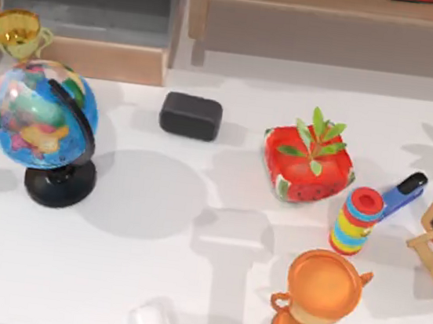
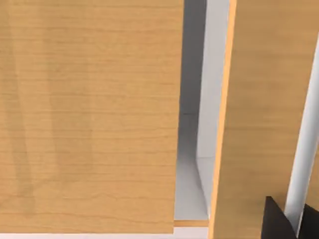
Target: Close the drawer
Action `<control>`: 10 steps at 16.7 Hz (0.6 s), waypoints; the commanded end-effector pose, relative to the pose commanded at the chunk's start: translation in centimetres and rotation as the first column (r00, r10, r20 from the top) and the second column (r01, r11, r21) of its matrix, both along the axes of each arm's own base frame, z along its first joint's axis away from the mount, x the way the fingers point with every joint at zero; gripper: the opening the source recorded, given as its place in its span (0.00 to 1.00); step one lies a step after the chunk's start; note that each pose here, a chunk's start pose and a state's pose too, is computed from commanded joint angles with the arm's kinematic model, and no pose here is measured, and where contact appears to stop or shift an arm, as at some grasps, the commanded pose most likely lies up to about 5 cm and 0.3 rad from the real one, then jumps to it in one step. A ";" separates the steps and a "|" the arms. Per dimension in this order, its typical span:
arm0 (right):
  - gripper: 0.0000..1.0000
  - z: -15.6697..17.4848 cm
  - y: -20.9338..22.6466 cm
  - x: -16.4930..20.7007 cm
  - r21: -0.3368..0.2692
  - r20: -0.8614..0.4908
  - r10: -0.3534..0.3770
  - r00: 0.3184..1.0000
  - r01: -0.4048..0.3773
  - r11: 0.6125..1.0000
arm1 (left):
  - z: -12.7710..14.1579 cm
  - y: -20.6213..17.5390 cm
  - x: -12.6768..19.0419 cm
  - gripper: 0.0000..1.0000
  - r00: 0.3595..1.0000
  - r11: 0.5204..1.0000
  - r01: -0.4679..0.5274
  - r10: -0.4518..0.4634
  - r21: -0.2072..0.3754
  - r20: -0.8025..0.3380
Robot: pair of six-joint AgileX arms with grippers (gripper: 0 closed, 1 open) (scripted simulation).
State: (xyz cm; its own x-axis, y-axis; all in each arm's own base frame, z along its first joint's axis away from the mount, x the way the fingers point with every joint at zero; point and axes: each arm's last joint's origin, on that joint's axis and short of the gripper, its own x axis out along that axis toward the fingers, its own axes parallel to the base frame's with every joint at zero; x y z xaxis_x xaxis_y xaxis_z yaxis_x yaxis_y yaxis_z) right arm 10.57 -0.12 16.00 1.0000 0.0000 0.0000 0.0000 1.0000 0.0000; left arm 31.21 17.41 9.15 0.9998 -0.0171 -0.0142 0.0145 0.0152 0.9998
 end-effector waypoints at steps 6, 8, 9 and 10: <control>1.00 0.0 0.0 0.0 0.000 0.000 0.000 1.000 0.000 1.000 | -0.2 0.0 0.4 0.00 1.000 1.000 -0.001 0.001 -0.006 -0.009; 1.00 0.0 0.0 0.0 0.000 0.000 0.000 1.000 0.000 1.000 | -0.4 -0.1 1.3 0.00 1.000 1.000 0.002 -0.002 -0.009 -0.014; 1.00 0.0 0.0 0.0 0.000 0.000 0.000 1.000 0.000 1.000 | -0.4 0.0 2.0 0.00 1.000 1.000 0.003 -0.003 -0.009 -0.015; 1.00 0.0 0.0 0.0 0.000 0.000 0.000 1.000 0.000 1.000 | -0.3 0.0 2.8 0.00 1.000 1.000 0.002 -0.002 -0.007 -0.012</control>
State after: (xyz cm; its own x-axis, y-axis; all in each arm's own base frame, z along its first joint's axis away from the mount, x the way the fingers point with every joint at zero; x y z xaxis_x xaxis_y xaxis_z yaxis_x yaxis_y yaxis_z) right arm 10.57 -0.12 16.00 1.0000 0.0000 0.0000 0.0000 1.0000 0.0000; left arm 34.04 17.42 8.81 0.9995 -0.0190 -0.0263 0.0267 0.0224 0.9994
